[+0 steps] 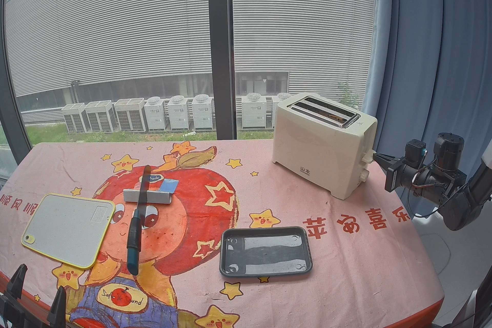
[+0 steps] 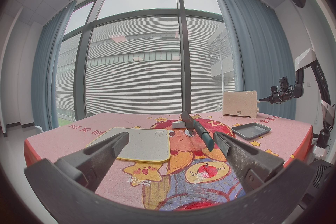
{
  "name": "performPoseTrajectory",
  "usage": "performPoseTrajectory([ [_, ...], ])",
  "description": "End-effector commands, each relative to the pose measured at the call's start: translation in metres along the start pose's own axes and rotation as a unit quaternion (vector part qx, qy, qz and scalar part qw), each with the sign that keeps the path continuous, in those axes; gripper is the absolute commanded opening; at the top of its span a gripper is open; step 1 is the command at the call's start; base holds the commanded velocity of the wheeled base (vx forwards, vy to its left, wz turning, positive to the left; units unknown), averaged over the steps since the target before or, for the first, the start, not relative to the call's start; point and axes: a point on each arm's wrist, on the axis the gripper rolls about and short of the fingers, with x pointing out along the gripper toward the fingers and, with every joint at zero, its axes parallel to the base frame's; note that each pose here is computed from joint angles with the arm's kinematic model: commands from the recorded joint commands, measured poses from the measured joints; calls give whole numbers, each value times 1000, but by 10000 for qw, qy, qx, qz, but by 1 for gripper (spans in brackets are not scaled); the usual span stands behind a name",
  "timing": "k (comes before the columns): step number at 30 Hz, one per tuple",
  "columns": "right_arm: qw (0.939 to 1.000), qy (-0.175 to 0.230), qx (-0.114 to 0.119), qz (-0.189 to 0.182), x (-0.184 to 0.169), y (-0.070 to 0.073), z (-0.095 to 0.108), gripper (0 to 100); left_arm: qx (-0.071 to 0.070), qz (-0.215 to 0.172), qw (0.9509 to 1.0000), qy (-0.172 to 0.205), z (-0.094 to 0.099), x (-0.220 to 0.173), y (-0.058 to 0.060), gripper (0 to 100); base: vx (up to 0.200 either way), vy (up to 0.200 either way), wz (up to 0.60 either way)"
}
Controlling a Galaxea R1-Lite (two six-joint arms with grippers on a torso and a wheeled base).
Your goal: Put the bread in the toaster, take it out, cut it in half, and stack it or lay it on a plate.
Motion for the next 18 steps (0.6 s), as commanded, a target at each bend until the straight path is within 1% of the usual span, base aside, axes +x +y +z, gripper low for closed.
performPoseTrajectory([
  [1, 10000, 13, 0, 33, 3, 2, -1, 0, 1, -1, 10000, 46, -5, 1, 0, 100, 0, 0, 0],
  [5, 10000, 41, 0, 66, 6, 4, -3, 0, 1, -1, 10000, 46, -5, 1, 0, 100, 0, 0, 0],
  [18, 9999, 86, 6, 64, 5, 5, -6, 0, 1, -1, 10000, 46, -5, 1, 0, 100, 0, 0, 0],
])
